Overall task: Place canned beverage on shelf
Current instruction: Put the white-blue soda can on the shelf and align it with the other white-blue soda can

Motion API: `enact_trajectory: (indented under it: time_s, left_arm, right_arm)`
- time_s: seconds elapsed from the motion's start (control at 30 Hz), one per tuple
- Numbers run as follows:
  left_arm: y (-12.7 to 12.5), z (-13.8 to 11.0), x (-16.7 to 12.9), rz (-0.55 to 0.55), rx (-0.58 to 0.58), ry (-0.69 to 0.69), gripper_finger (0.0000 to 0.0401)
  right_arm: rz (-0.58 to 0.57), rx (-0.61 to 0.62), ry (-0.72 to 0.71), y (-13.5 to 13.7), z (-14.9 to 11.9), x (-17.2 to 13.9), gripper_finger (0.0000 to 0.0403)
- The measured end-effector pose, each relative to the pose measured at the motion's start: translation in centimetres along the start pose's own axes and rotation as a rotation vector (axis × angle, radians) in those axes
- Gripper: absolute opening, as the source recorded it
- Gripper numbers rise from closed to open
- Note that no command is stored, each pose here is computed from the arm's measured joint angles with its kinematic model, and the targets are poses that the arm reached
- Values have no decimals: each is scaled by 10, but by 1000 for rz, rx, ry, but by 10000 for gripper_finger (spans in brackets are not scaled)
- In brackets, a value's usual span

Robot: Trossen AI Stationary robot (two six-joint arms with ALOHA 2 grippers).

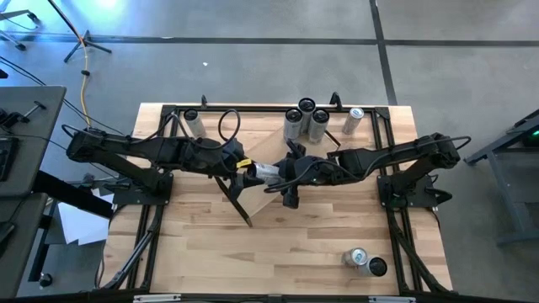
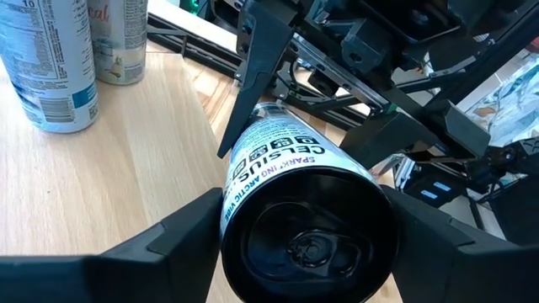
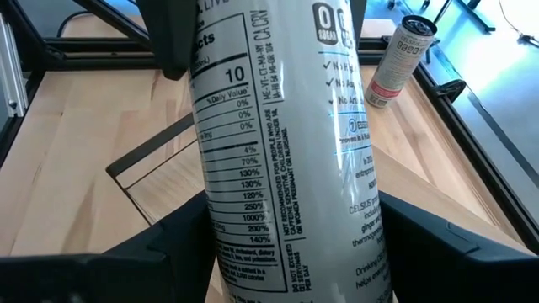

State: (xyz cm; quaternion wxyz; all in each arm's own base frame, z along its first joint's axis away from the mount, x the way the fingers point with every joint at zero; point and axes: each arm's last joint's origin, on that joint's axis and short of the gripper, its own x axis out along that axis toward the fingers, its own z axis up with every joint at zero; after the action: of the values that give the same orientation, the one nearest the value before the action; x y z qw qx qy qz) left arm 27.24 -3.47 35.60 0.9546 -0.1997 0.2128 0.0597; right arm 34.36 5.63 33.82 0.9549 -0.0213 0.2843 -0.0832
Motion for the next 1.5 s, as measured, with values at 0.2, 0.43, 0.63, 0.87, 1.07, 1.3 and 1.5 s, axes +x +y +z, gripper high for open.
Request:
enact_trajectory:
  time_s: [0.2,0.43,0.63,0.87,1.07,1.3,1.5]
  left_arm:
    - [0,0,0,0,3,0,263]
    - [0,0,0,1,39,1,264]
    - [0,0,0,0,41,-1,264]
    - [1,1,0,-42,-16,17,283]
    - [2,3,-6,-108,-33,42,349]
    - [5,11,-33,-223,-44,32,387]
    - [6,16,-59,-238,-34,-18,386]
  right_arm:
    - [0,0,1,0,0,0,262]
    - [0,-1,2,0,0,0,262]
    - [1,0,3,0,0,0,262]
    - [10,-3,6,1,-1,0,262]
    - [15,-10,26,0,-2,0,262]
    - [19,-23,43,0,-4,-1,262]
    - [-6,-56,123,-4,-11,-8,261]
